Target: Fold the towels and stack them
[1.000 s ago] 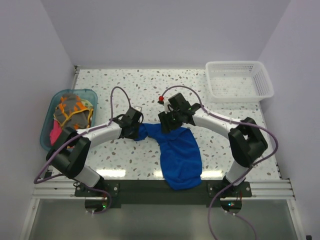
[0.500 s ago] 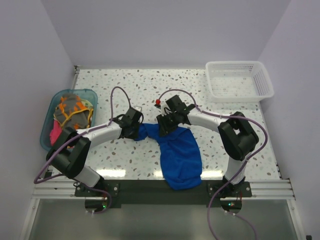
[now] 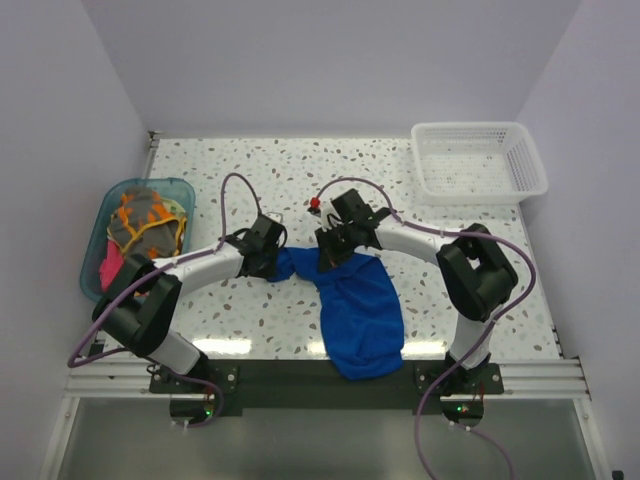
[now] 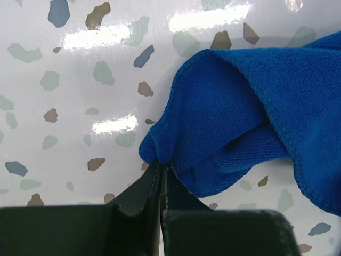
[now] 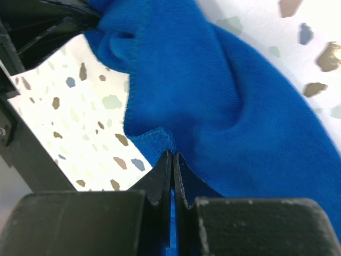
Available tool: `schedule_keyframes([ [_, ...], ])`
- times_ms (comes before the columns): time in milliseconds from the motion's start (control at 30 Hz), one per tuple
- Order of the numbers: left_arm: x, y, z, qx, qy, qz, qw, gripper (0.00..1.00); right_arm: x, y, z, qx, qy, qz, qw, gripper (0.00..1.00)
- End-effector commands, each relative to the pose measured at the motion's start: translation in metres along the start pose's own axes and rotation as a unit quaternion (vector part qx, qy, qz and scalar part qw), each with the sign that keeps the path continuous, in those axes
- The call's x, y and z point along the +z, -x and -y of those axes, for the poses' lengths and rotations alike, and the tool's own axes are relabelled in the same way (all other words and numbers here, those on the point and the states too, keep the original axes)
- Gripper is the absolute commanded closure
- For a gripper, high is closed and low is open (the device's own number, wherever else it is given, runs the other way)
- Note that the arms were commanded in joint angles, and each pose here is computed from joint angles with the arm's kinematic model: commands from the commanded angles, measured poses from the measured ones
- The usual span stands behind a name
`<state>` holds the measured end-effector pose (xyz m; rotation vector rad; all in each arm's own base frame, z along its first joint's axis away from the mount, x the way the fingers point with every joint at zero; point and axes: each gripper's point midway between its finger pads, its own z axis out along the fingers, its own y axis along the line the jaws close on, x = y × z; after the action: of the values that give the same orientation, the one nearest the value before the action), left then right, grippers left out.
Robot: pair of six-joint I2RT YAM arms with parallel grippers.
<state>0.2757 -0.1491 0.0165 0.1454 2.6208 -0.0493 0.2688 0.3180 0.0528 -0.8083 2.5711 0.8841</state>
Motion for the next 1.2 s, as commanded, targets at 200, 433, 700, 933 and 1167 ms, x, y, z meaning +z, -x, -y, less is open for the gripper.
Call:
schedule_keyframes([
  [200,-0.038,0.082,-0.027,0.011,0.087,0.088,0.992,1.00,-0.118,0.112,0.036,-0.024,-0.145,0.182,0.972,1.00],
  [433,-0.078,0.172,-0.033,0.022,0.106,0.186,0.977,1.00,-0.195,0.172,0.061,0.000,-0.198,0.288,0.937,1.00],
  [700,-0.188,0.292,-0.031,0.036,0.109,0.351,0.929,1.00,-0.298,0.237,0.036,-0.047,-0.240,0.389,0.888,1.00],
  [933,-0.306,0.354,-0.035,0.048,0.106,0.475,0.872,1.00,-0.388,0.267,-0.005,-0.082,-0.250,0.476,0.839,1.00],
  [1167,-0.422,0.357,-0.048,0.039,0.076,0.576,0.813,1.00,-0.454,0.264,-0.057,-0.121,-0.224,0.550,0.796,1.00],
])
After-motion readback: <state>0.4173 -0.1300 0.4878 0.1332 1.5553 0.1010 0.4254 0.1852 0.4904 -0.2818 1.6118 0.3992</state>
